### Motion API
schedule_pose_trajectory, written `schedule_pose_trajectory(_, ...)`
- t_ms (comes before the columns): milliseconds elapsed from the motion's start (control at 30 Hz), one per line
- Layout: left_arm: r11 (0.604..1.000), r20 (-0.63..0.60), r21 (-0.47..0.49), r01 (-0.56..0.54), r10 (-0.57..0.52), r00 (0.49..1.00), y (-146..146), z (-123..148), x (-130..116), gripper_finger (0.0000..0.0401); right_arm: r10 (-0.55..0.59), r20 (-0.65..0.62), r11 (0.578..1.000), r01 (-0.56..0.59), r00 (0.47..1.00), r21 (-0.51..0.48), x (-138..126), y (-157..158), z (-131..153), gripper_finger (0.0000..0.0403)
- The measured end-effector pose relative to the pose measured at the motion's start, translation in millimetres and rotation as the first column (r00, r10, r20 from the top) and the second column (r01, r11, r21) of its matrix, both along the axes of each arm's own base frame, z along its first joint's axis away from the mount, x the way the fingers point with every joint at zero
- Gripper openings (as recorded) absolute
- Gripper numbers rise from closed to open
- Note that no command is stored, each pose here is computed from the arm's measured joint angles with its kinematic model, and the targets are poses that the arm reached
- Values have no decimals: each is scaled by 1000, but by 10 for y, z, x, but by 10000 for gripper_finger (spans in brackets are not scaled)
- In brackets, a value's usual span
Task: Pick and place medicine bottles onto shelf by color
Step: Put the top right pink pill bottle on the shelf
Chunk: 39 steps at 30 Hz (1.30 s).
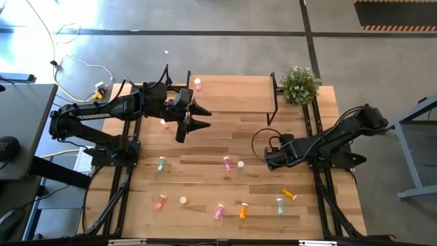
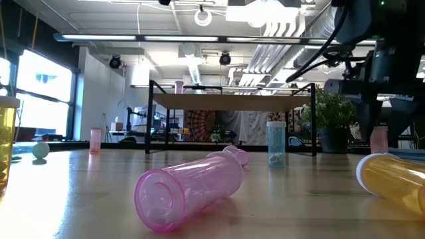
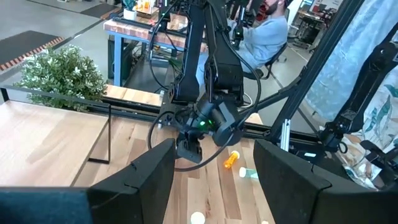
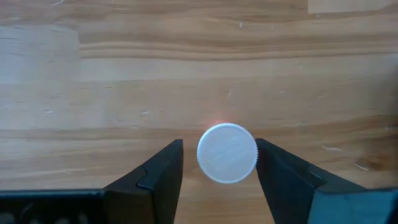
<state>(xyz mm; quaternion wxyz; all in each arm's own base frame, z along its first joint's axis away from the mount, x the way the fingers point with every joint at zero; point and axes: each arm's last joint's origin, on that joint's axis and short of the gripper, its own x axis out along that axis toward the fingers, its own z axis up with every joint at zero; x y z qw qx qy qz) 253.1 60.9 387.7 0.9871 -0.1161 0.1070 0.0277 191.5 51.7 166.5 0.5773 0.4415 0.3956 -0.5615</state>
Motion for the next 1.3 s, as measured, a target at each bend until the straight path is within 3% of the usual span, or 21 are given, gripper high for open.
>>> schedule_pose_trajectory(333, 1000, -19, -5, -1, 1, 1000, 0, -19, -3, 209, -14, -10, 1000, 14, 1000, -5, 3, 1, -20, 103)
schedule_pose_trajectory(533, 1000, -23, -6, -1, 1, 1000, 0, -23, -4, 209, 9, -16, 1000, -9, 1000, -9, 5, 0, -17, 96)
schedule_pose_trajectory(667, 1000, -23, -4, -6, 6, 1000, 2, -22, -4, 209, 83, -1, 997, -83, 997, -2, 79, 25, 74, 96)
schedule_pose_trajectory(967, 993, -19, -22, -116, 116, 993, 218, -12, -80, 209, 302, 148, 953, -300, 942, -36, 471, 28, 687, 96)
schedule_pose_trajectory(1300, 988, 1, -7, -153, 153, 988, 509, 17, -228, 209, 406, 192, 897, -349, 893, -271, 748, -521, 1433, 96)
